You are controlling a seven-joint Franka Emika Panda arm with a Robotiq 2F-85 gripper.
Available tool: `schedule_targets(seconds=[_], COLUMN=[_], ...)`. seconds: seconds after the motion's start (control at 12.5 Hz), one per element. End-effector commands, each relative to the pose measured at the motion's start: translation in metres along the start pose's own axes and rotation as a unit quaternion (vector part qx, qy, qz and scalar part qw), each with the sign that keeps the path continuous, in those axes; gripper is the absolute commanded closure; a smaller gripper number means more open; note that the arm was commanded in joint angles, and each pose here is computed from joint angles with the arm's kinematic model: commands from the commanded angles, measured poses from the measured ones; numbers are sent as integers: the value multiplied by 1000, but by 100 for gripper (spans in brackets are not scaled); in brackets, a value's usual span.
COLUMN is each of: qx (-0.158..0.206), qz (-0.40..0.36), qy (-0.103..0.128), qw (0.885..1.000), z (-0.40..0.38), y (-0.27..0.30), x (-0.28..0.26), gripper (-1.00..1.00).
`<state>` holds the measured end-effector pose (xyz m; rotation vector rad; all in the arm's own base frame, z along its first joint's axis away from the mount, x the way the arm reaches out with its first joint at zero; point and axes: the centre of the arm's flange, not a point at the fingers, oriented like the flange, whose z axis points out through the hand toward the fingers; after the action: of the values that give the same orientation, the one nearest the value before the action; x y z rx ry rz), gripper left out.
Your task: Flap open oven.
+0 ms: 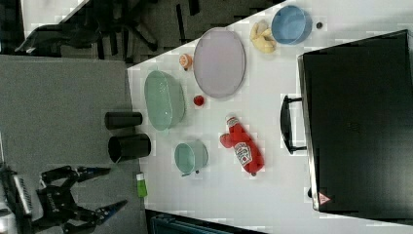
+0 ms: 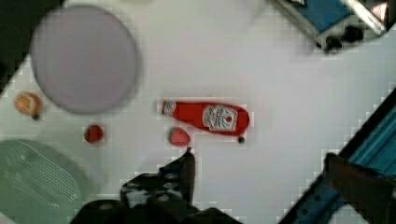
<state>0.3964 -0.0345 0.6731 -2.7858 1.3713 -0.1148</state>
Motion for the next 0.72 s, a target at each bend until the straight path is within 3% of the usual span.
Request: schedule_targets(seconds=[0.08,0.4,0.56,0.72], qx=[-36,-39,-41,-41], qz=[37,43,42,-22], qy=[-39,-43,-50,-62], qw=[998,997,997,997], z=[46,50,57,67], y=[-9,-5,4,19], x=[15,20,30,44], gripper=[-40,55,65,65])
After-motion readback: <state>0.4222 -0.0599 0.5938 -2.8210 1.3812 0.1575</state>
